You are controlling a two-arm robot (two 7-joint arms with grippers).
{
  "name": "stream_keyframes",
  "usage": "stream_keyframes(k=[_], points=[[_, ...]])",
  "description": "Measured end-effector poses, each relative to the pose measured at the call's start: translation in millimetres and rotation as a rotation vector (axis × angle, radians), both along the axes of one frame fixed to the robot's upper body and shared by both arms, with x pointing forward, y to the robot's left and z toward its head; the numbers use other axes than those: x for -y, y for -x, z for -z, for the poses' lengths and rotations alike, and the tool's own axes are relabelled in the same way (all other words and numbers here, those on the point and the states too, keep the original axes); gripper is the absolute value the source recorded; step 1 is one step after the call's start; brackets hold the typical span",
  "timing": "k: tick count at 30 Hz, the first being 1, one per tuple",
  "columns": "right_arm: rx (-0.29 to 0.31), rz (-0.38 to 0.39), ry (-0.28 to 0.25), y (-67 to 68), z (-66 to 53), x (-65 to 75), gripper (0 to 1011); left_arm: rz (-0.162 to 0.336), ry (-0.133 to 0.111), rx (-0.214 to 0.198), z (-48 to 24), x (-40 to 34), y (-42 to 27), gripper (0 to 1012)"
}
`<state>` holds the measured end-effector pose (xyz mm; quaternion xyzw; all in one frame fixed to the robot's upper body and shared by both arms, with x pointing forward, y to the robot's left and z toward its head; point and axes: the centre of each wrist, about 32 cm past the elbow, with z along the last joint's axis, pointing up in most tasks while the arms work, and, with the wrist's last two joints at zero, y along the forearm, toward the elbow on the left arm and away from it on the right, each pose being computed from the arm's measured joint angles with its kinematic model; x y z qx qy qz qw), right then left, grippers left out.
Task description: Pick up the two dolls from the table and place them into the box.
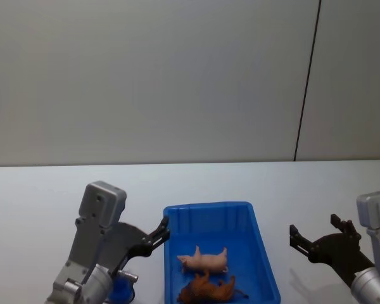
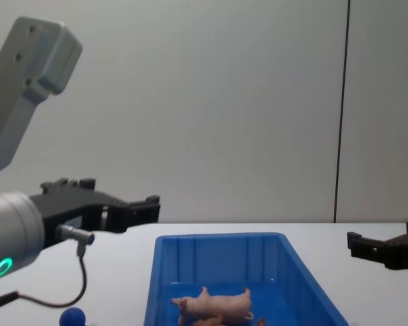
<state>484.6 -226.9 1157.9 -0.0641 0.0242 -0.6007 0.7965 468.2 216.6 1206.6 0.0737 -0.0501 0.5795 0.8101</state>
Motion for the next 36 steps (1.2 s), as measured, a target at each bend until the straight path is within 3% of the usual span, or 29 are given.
stream_keyframes(k=[13, 36], points=[[-0.001, 0.006, 0.0, 0.5, 0.2, 0.7, 1001, -0.04, 0.012, -0.105, 9.6, -11.7, 4.9, 1001], [-0.001, 0.008, 0.001, 0.8, 0.3, 0.8, 1001, -0.072, 0.015, -0.251, 33.9, -27.7, 2.0, 1001]])
